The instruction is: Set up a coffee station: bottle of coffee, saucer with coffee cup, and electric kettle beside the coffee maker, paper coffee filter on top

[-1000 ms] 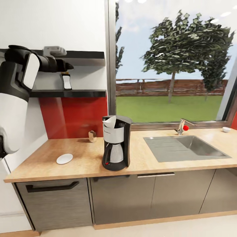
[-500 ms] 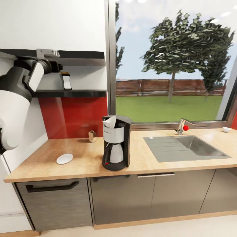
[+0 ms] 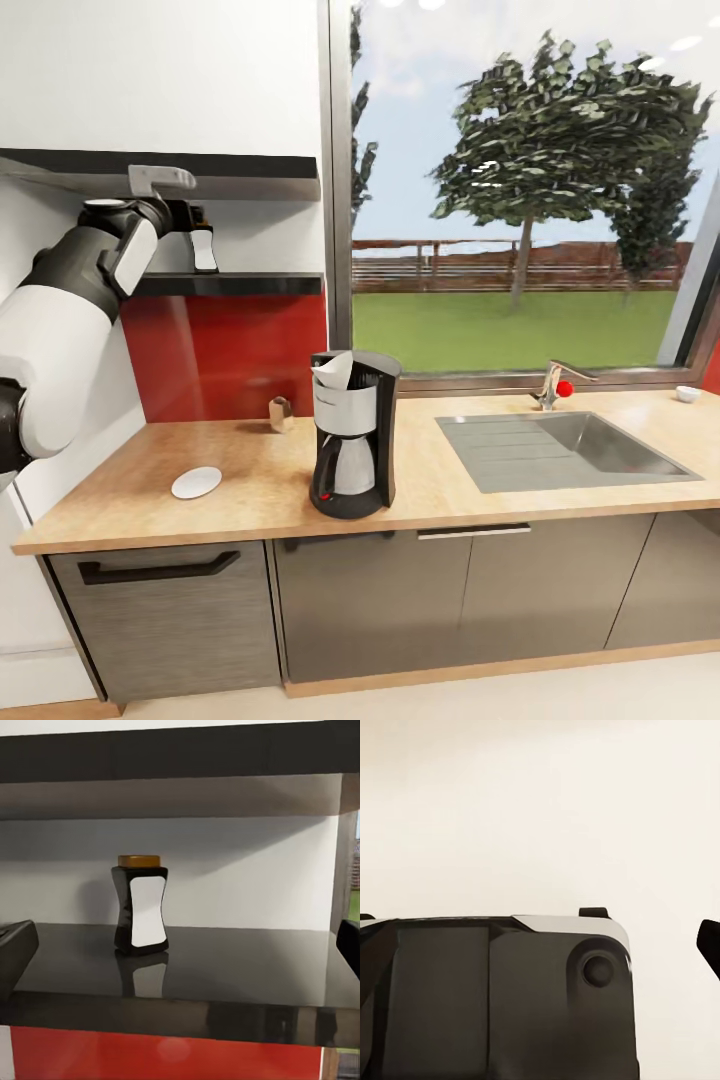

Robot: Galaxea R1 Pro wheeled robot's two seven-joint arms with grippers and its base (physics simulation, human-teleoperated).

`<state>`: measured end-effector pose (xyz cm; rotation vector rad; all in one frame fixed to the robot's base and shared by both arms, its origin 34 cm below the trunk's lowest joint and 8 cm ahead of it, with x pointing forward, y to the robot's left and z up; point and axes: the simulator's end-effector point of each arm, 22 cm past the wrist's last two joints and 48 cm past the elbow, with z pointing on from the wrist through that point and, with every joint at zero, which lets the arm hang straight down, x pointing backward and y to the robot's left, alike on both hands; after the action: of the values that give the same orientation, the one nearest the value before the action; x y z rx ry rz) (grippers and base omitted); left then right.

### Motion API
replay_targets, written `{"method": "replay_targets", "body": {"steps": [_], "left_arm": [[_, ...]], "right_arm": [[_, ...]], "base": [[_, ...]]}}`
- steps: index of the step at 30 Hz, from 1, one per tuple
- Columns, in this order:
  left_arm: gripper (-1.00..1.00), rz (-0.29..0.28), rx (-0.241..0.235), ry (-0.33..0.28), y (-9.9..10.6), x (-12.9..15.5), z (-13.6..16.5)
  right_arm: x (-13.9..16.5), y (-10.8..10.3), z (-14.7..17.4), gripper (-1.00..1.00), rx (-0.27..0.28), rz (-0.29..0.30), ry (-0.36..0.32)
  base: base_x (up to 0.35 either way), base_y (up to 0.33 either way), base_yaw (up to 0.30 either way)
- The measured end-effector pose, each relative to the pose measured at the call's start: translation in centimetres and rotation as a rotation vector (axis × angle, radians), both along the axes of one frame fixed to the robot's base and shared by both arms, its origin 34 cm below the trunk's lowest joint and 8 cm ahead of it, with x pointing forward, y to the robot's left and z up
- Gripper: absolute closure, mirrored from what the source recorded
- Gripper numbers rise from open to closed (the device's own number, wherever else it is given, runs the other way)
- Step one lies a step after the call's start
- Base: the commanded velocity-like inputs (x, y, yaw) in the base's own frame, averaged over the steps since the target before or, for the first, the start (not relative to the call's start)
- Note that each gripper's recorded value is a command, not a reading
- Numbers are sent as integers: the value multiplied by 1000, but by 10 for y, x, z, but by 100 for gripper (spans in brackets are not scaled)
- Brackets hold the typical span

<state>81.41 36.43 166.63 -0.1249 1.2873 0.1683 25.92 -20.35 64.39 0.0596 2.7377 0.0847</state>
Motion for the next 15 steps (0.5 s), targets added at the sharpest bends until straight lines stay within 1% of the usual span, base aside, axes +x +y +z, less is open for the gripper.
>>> {"method": "replay_targets", "body": {"steps": [4, 6, 9, 15], "left_arm": [[-100, 1, 0, 0, 1, 0, -1], [-100, 7, -4, -3, 5, -1, 0], [-100, 11, -7, -4, 9, -2, 0], [-100, 17, -7, -4, 14, -3, 0]], "right_arm": [[0, 0, 0, -100, 0, 1, 0], [0, 0, 0, -100, 0, 2, 0], [-2, -9, -1, -100, -12, 1, 3], [-4, -16, -2, -100, -22, 2, 10]], "base": [[0, 0, 0], [143, 0, 0], [231, 0, 0], [299, 53, 0]]}}
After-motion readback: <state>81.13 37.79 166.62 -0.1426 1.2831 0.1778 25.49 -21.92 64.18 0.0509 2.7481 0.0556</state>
